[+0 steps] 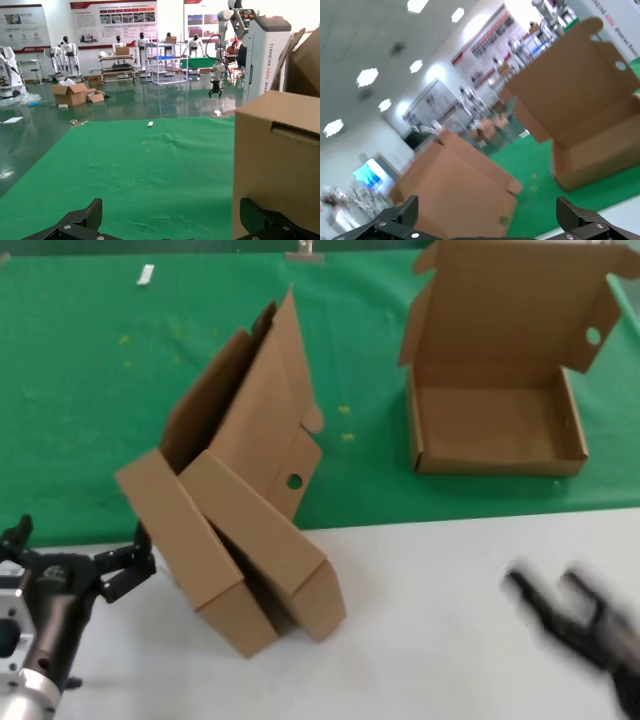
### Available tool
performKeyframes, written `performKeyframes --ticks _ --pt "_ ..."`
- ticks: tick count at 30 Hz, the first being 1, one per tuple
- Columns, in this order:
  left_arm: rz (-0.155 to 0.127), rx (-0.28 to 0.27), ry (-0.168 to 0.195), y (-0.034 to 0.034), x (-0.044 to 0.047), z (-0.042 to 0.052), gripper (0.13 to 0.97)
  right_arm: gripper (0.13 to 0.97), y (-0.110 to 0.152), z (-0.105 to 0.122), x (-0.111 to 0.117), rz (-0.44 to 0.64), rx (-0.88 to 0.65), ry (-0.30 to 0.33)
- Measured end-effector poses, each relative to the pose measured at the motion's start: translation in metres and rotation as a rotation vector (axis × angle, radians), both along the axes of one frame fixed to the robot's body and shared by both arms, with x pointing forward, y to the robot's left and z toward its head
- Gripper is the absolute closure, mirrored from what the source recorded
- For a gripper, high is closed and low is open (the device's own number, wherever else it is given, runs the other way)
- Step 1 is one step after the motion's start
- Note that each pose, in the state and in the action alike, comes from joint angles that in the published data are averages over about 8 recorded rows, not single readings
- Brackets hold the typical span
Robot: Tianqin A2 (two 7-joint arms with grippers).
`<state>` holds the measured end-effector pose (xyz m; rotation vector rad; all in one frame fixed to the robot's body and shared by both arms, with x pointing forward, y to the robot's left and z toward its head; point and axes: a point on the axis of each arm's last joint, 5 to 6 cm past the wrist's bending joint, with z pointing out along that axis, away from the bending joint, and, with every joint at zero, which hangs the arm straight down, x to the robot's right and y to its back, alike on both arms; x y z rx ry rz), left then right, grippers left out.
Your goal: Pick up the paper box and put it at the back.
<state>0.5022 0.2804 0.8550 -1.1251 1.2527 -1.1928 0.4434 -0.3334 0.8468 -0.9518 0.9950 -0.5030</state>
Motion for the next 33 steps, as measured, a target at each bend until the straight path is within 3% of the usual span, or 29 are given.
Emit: performKeyframes --ticks 33 --pt "0.0 0.0 0.0 0.0 0.0 0.0 0.132 0.13 0.02 0.007 0.038 -0.193 -0.226 0.031"
